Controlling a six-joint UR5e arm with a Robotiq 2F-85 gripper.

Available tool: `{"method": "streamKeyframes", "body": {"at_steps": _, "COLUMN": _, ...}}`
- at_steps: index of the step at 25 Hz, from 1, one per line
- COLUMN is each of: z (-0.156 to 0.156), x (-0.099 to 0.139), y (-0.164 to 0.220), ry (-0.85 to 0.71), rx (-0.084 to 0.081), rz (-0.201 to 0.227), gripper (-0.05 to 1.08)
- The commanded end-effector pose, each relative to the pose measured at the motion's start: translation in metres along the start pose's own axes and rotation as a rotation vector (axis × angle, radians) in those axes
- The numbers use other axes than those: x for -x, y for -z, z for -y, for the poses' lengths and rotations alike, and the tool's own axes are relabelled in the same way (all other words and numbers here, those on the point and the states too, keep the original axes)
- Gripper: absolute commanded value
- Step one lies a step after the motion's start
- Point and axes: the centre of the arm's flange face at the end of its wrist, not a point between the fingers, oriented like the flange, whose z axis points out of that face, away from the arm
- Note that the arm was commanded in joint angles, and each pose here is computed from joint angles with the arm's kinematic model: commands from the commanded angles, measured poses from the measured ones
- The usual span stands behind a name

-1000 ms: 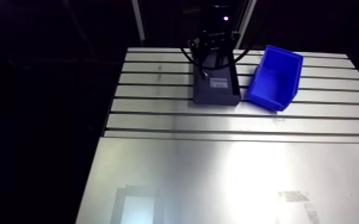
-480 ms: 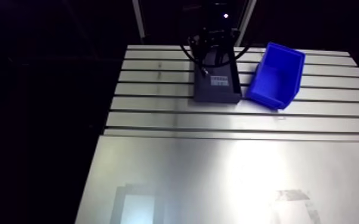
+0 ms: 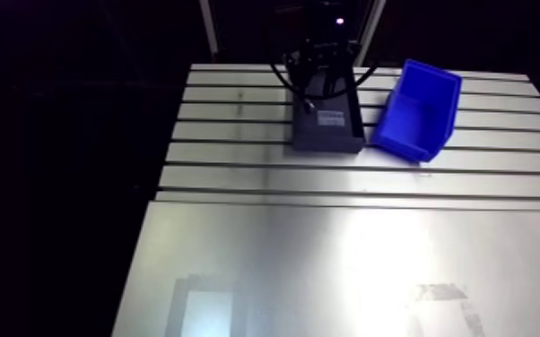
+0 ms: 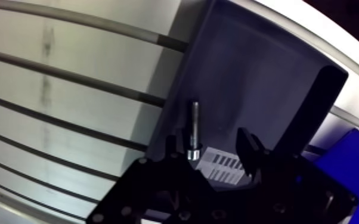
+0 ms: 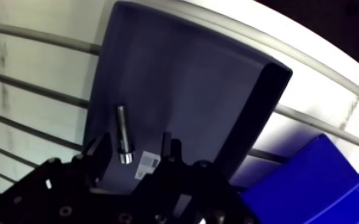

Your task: Pick up the M10 bolt from the tray and put it into the blue bin.

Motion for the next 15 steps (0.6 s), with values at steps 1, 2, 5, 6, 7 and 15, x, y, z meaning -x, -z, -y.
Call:
{"method": "streamKeyframes", "body": {"at_steps": 1, "z": 0.001, "x": -0.0008, "y": -0.0016, "ry": 0.002, "rx": 0.0, "rz": 0.001, "gripper": 0.47}}
{"method": "streamKeyframes", "body": {"at_steps": 2, "z": 0.001, "x": -0.0009, "y": -0.0025, "ry": 0.003, "rx": -0.001, "rz": 0.002, "gripper": 0.47}}
{"method": "streamKeyframes", "body": {"at_steps": 5, "z": 0.0009, "x": -0.0013, "y": -0.0054, "ry": 0.004, "rx": -0.002, "rz": 0.007, "gripper": 0.48}}
{"method": "streamKeyframes", "body": {"at_steps": 6, "z": 0.0009, "x": -0.0013, "y": -0.0054, "ry": 0.004, "rx": -0.002, "rz": 0.007, "gripper": 0.48}}
{"method": "streamKeyframes", "body": {"at_steps": 7, "z": 0.0009, "x": -0.0013, "y": -0.0054, "ry": 0.004, "rx": -0.002, "rz": 0.007, "gripper": 0.48}}
{"method": "streamKeyframes", "body": {"at_steps": 15, "z": 0.0027, "x": -0.0016, "y": -0.0053, "ry": 0.007, "rx": 0.0, "rz": 0.006, "gripper": 0.51}}
